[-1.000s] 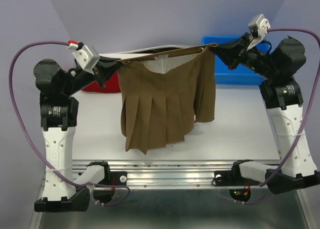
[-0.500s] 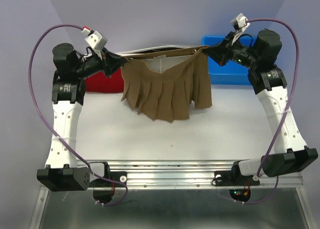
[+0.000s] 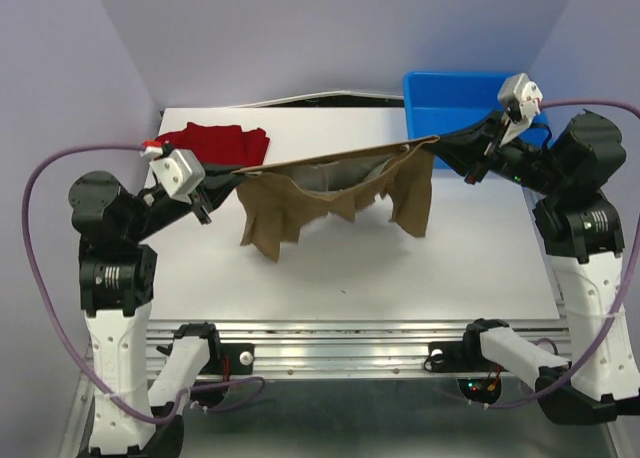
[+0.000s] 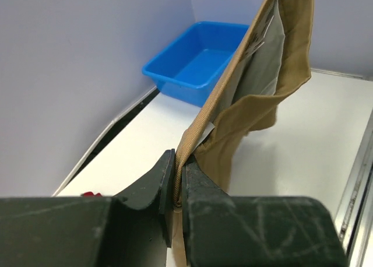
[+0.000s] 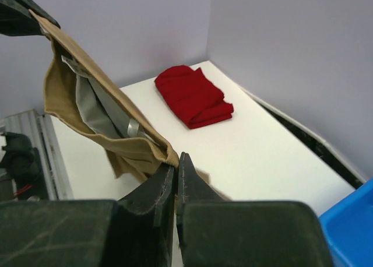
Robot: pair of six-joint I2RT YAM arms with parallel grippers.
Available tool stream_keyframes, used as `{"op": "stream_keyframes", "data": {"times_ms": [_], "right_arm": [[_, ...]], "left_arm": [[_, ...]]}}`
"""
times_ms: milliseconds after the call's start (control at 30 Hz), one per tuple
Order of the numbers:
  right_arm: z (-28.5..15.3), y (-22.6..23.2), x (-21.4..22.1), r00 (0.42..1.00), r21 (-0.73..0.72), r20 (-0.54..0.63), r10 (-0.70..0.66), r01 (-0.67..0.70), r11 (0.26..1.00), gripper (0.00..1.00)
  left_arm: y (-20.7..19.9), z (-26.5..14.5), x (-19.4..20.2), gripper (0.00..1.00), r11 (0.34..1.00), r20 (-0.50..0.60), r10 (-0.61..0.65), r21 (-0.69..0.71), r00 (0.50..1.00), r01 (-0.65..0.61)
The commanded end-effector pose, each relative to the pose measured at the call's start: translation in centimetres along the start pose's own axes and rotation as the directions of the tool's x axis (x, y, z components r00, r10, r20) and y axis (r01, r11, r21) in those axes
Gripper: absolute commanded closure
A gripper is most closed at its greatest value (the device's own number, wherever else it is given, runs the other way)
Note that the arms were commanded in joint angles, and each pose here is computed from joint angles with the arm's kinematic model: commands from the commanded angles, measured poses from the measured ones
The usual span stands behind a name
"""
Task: Fold and stack the skirts
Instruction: Flatten the skirt out
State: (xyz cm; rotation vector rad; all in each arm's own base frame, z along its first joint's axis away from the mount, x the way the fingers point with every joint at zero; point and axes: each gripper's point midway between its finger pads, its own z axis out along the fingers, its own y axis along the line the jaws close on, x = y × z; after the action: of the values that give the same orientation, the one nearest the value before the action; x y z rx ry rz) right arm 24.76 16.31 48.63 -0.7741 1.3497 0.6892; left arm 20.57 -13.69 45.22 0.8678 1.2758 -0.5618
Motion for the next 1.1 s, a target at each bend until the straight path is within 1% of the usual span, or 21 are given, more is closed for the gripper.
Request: {"op": "stream_keyframes", "data": {"times_ms": [0,100,200,333,367,400,467,500,533,567,600,633,667,700,733,767,833,867,967,1033,1067], "right_arm": [[-3.4,-2.8,0.1,0.997,0.231,-0.035,-0.062,0.069,0.971,0.99],[-4.1,-2.3,-0.1,0.998,0.248,-0.043,-0.055,0.064,0.967,0.99],[-3.4,-4.3,2.2,0.995,0.282,-0.098,-0.027,0.054,0.958,0.99],[-1.2,-8.8,10.4,0.97,0.348,-0.22,0.102,-0.02,0.937,0.99],[-0.7,-9.4,13.8,0.951,0.35,-0.265,0.158,-0.058,0.935,0.99],[0.0,-10.2,15.3,0.946,0.352,-0.274,0.175,-0.071,0.933,0.99],[1.6,-11.7,20.7,0.907,0.358,-0.324,0.269,-0.145,0.922,0.99],[2.1,-12.3,22.4,0.891,0.368,-0.338,0.304,-0.172,0.914,0.99],[2.5,-13.1,24.1,0.877,0.386,-0.351,0.329,-0.185,0.904,0.99],[3.4,-14.4,26.9,0.848,0.406,-0.376,0.372,-0.21,0.89,0.99],[3.8,-15.2,28.3,0.832,0.425,-0.386,0.398,-0.222,0.877,0.97],[4.0,-16.8,31.4,0.795,0.48,-0.418,0.441,-0.219,0.85,0.72],[4.1,-17.6,32.4,0.78,0.499,-0.434,0.451,-0.209,0.841,0.6],[4.8,-19.2,31.6,0.791,0.517,-0.424,0.441,-0.189,0.835,0.49],[4.7,-20.4,32.0,0.786,0.557,-0.429,0.445,-0.159,0.816,0.39],[4.9,-21.2,32.1,0.788,0.569,-0.431,0.44,-0.142,0.81,0.29],[5.4,-22.5,31.2,0.801,0.574,-0.431,0.415,-0.111,0.811,0.28],[5.4,-22.5,30.8,0.803,0.563,-0.44,0.401,-0.101,0.821,0.27],[5.8,-21.8,30.3,0.799,0.506,-0.472,0.372,-0.1,0.857,0.3],[6.0,-20.5,30.9,0.783,0.449,-0.496,0.374,-0.137,0.883,0.44],[5.8,-20.0,31.6,0.77,0.439,-0.512,0.381,-0.147,0.886,0.48]], "left_arm": [[0.9,-2.9,-0.4,1.0,0.977,-0.046,0.102,-0.184,0.994,-0.109],[0.1,-3.3,-1.0,1.0,0.982,-0.043,0.055,-0.18,0.998,-0.061],[0.9,-2.9,0.3,1.0,0.982,-0.075,-0.016,-0.19,0.997,0.001],[3.6,-0.8,7.0,0.97,0.971,-0.191,-0.178,-0.192,0.965,0.141],[3.8,-0.4,9.5,0.97,0.964,-0.221,-0.226,-0.189,0.949,0.186],[4.9,0.2,10.5,0.96,0.96,-0.219,-0.23,-0.208,0.948,0.185],[6.5,1.8,14.6,0.96,0.943,-0.241,-0.289,-0.238,0.927,0.232],[6.5,2.2,16.7,0.96,0.928,-0.272,-0.342,-0.248,0.9,0.278],[7.9,3.7,19.0,0.95,0.919,-0.282,-0.366,-0.261,0.887,0.296],[9.0,5.4,22.1,0.91,0.901,-0.308,-0.411,-0.282,0.858,0.33],[9.2,6.1,21.3,0.86,0.906,-0.289,-0.396,-0.279,0.872,0.318],[10.0,7.4,24.8,0.58,0.879,-0.329,-0.461,-0.296,0.824,0.373],[11.7,8.6,24.1,0.48,0.879,-0.315,-0.456,-0.304,0.832,0.367],[12.8,9.3,24.9,0.43,0.869,-0.321,-0.474,-0.322,0.82,0.376],[14.0,10.3,27.4,0.41,0.847,-0.352,-0.514,-0.35,0.782,0.399],[16.2,11.3,25.4,0.35,0.858,-0.325,-0.484,-0.36,0.813,0.367],[18.0,11.7,26.5,0.33,0.845,-0.352,-0.498,-0.402,0.792,0.353],[19.3,11.9,25.2,0.31,0.849,-0.345,-0.474,-0.421,0.81,0.318],[19.2,11.1,25.1,0.31,0.853,-0.379,-0.465,-0.435,0.8,0.29],[17.8,10.2,24.9,0.31,0.867,-0.411,-0.446,-0.42,0.795,0.269],[16.5,9.4,26.5,0.32,0.864,-0.444,-0.464,-0.419,0.766,0.281]]}}
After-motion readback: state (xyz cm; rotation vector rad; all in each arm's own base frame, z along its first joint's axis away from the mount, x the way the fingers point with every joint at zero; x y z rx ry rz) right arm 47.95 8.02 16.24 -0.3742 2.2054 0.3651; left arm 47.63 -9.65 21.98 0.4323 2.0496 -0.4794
